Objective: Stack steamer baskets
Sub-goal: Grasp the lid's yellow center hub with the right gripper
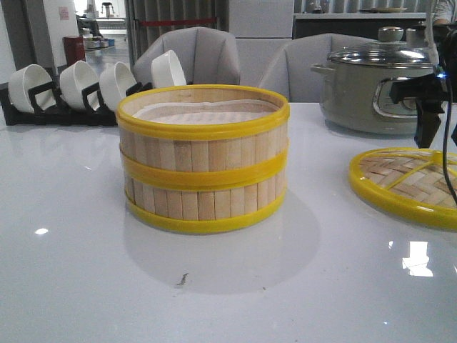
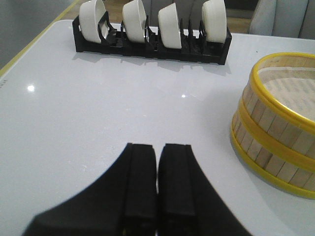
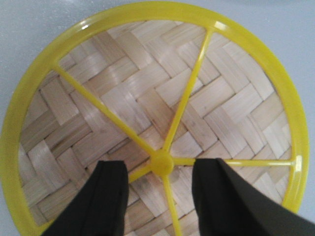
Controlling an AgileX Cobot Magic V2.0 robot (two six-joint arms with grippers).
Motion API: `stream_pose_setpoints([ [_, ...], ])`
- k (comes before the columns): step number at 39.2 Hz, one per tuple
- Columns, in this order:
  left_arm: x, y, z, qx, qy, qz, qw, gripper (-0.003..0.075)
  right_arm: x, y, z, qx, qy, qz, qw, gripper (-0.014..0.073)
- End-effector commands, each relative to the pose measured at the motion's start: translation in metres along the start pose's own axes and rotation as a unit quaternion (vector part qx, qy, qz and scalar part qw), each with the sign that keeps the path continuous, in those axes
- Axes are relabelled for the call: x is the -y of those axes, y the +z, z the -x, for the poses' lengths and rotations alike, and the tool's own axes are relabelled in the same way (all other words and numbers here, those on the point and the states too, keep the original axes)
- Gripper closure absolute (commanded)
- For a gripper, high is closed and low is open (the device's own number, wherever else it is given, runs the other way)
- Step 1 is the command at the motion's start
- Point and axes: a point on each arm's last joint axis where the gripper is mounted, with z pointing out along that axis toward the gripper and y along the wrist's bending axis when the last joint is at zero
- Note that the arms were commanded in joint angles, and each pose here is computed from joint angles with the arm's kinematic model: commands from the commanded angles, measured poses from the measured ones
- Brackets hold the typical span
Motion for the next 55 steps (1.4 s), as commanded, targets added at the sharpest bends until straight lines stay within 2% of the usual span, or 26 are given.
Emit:
stream_pose_setpoints([
  [1, 0.002, -0.003, 0.018, 0.058, -0.006, -0.007, 0.998, 0.0636, 0.003, -0.021, 0.019, 0.044, -0.009, -0.005, 0.999, 0.018],
  [38, 0.002, -0.003, 0.018, 0.058, -0.006, -0.007, 0.998, 0.0636, 0.001, -0.007, 0.02, 0.041, -0.008, -0.003, 0.999, 0.0182],
  [42, 0.002, -0.003, 0.018, 0.058, -0.006, -0.007, 0.998, 0.0636, 0.002, -0.007, 0.019, 0.037, -0.008, -0.004, 0.999, 0.0254],
  [45, 0.002, -0.003, 0.018, 0.058, -0.006, -0.007, 0.998, 0.0636, 0.002, -0.007, 0.018, 0.03, -0.008, -0.005, 0.999, 0.0392],
  [47, 0.002, -0.003, 0.018, 0.058, -0.006, -0.007, 0.998, 0.0636, 0.002, -0.007, 0.017, 0.024, -0.008, -0.006, 1.0, 0.0514],
  [48, 0.002, -0.003, 0.018, 0.058, -0.006, -0.007, 0.998, 0.0636, 0.002, -0.007, 0.016, 0.023, -0.008, -0.006, 1.0, 0.0545],
  [55, 0.002, -0.003, 0.018, 0.058, -0.006, -0.007, 0.998, 0.0636, -0.001, -0.013, 0.015, 0.019, -0.012, -0.005, 1.0, 0.054],
])
